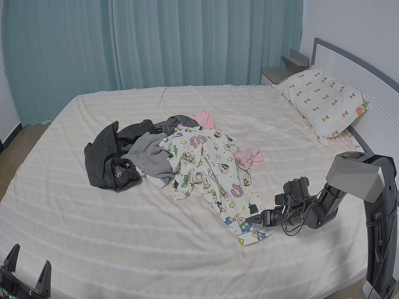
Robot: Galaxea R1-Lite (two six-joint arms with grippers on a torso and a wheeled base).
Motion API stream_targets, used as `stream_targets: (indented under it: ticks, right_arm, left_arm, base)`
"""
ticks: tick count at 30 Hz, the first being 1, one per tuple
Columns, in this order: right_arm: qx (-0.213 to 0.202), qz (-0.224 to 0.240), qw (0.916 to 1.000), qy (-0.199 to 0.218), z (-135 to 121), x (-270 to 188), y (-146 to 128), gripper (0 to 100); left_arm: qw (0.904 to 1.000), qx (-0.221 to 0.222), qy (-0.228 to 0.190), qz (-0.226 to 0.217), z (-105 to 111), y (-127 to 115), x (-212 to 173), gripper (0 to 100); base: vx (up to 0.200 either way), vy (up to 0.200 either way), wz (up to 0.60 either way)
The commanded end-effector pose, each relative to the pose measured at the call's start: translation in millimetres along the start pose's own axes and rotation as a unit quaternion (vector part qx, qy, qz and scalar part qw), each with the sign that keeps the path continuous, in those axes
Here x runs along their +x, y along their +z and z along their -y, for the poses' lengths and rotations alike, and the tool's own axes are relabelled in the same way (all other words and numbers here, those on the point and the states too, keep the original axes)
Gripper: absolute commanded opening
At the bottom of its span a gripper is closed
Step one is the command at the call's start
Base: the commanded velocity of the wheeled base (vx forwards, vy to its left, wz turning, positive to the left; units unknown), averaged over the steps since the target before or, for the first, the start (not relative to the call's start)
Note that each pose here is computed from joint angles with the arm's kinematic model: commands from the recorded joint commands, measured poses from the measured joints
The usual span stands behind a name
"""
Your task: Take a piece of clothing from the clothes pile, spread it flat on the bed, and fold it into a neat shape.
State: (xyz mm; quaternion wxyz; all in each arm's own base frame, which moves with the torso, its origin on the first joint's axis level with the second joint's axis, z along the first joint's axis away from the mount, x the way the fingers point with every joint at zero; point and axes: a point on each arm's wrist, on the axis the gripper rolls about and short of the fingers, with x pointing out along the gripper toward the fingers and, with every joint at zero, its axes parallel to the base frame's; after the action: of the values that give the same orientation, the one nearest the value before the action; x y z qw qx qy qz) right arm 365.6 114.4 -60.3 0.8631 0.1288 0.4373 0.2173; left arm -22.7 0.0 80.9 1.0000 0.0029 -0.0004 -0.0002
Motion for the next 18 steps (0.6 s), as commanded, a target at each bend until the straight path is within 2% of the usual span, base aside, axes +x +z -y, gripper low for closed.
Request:
stream_targets:
  ticks: [1,12,16,17,18]
  right_arm:
    - [-0.005,-0.011,0.9998,0.012,-5,0,-5,100]
    - [-0.069,-0.015,0.9972,0.026,-27,4,-8,100]
    - [-0.085,-0.014,0.9962,0.013,-32,6,-10,100]
    - [-0.088,-0.014,0.9960,0.008,-32,6,-10,0]
    - [-0.090,-0.015,0.9958,0.006,-32,7,-10,0]
  left_arm:
    - [1.0000,0.000,0.000,0.000,0,-5,0,100]
    - [1.0000,0.000,0.000,0.000,0,-5,0,100]
    - [1.0000,0.000,0.000,0.000,0,-5,0,100]
    - [1.0000,0.000,0.000,0.000,0,-5,0,100]
    - [1.0000,0.001,0.000,0.000,0,-5,0,100]
  base:
    - [0.000,0.000,0.00]
    - [0.000,0.000,0.00]
    - [0.000,0.000,0.00]
    - [0.000,0.000,0.00]
    - [0.000,0.000,0.00]
